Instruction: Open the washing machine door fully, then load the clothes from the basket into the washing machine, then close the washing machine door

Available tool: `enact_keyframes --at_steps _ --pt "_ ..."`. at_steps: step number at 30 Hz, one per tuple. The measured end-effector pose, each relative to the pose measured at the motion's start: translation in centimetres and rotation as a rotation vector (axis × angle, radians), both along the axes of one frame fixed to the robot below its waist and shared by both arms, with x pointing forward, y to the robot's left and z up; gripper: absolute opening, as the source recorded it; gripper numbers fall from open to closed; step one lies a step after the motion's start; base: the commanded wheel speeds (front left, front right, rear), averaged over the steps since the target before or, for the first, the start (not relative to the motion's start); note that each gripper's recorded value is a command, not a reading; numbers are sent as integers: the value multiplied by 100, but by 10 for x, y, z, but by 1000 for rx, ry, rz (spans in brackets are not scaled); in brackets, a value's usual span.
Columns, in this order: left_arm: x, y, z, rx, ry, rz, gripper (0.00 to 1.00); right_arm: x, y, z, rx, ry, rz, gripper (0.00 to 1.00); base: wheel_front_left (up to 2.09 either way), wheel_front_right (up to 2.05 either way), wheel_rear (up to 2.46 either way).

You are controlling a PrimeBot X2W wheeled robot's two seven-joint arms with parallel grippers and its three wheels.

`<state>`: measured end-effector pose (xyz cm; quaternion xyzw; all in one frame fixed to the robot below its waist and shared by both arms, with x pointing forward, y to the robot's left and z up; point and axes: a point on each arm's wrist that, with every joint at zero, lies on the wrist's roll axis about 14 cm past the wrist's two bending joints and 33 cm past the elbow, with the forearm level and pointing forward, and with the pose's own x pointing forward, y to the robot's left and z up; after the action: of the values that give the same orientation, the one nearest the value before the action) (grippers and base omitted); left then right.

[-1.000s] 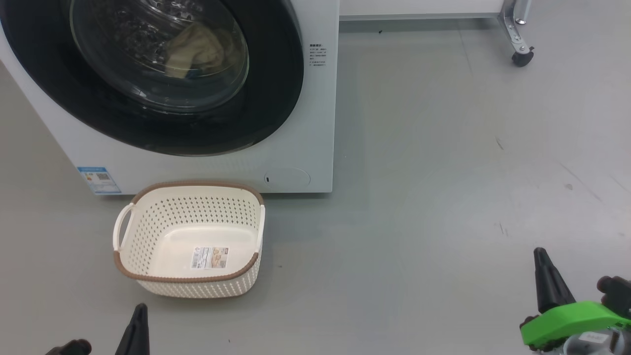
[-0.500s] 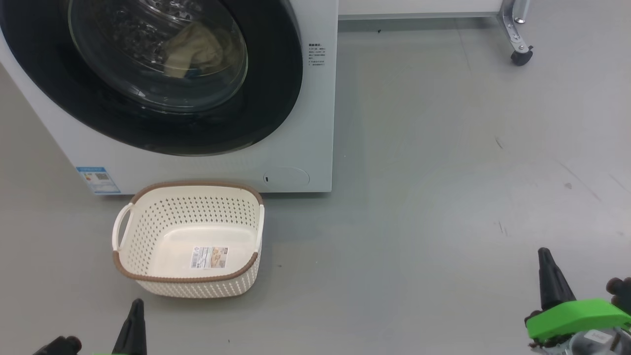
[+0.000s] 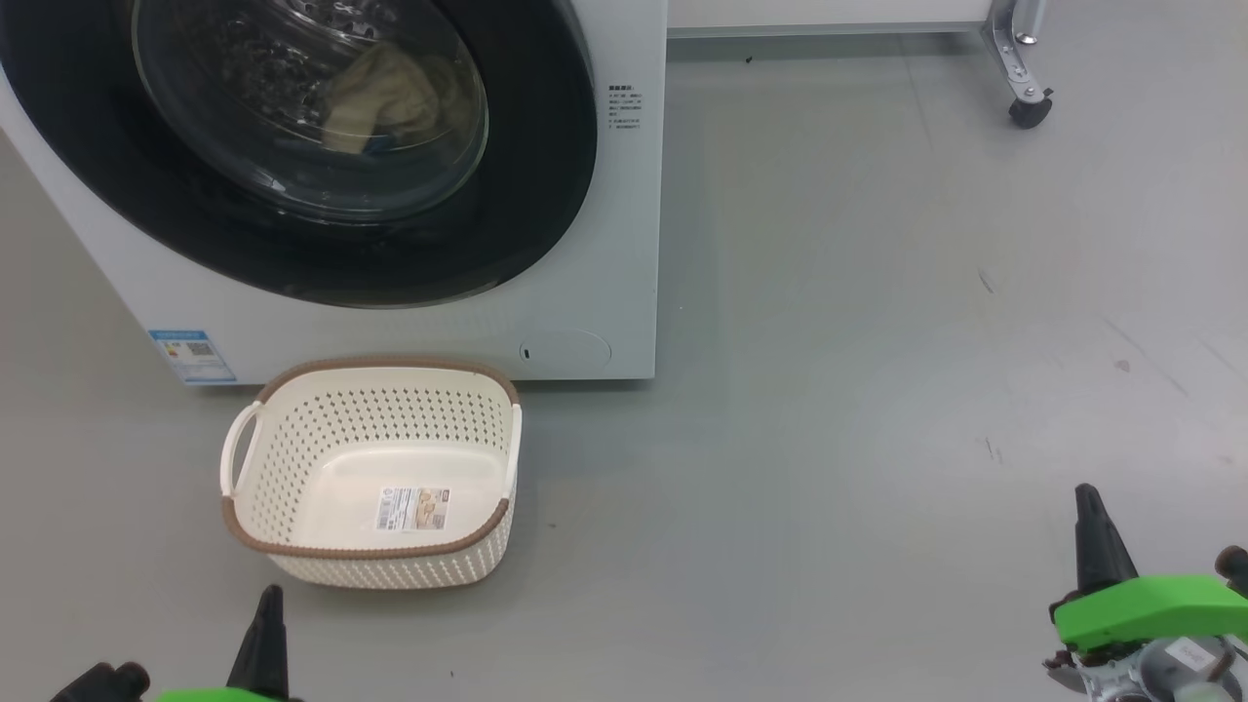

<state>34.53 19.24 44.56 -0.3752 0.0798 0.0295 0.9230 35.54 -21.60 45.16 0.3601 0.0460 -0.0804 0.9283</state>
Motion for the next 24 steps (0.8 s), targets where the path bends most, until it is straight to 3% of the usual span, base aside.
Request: enact_keyframes --at_steps 24 --pt "10 0 7 -241 -3 44 0 3 2 2 260 -14 -27 0 0 0 0"
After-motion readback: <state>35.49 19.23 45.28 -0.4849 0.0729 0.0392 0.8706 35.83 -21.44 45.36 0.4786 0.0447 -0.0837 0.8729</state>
